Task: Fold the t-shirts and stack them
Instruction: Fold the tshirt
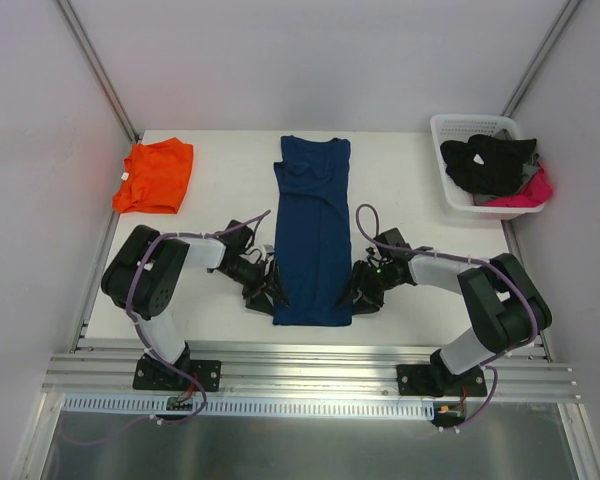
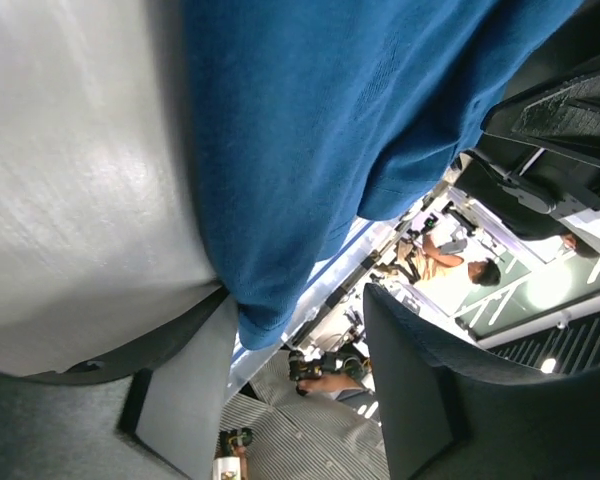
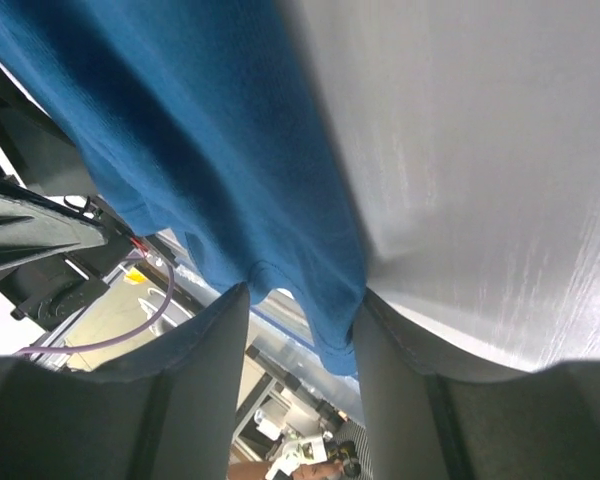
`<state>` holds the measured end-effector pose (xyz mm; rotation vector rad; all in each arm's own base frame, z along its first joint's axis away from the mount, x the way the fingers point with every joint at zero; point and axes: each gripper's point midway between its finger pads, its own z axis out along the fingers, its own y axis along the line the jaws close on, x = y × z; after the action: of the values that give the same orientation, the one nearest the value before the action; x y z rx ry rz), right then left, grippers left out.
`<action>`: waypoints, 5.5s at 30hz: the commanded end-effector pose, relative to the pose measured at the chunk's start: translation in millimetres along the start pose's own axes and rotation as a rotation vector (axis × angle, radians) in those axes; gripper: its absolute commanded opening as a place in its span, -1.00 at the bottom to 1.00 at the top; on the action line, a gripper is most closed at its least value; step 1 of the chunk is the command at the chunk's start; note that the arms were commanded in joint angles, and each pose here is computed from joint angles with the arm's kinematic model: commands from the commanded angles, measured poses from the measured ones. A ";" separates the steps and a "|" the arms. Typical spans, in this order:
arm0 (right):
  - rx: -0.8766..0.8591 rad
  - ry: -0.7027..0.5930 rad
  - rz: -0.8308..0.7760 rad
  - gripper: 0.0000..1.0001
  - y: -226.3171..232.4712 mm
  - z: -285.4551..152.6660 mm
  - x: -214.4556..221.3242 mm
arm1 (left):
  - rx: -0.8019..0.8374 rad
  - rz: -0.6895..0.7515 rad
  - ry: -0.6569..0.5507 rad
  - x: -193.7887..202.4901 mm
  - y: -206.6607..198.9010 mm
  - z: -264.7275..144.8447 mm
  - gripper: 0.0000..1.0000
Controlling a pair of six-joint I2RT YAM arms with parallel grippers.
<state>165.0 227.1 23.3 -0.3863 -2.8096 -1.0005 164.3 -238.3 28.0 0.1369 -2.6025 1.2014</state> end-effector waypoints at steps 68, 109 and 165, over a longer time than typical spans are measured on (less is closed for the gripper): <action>-0.153 -0.415 -0.321 -0.99 105.9 -94.2 -121.4 | -0.145 0.482 -0.304 -113.0 -99.3 -87.0 -1.00; -0.173 -0.597 -0.401 -0.99 162.1 -103.7 -273.8 | -0.299 0.574 -0.575 -267.4 -126.0 -124.0 -1.00; -0.150 -0.493 -0.511 0.45 217.8 -44.6 -211.5 | -0.335 0.503 -0.624 -193.6 -112.9 -154.6 -0.92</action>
<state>437.6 309.5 154.7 0.1583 -3.4548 -1.3494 415.1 -199.4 154.1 -0.2854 -3.5405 0.9056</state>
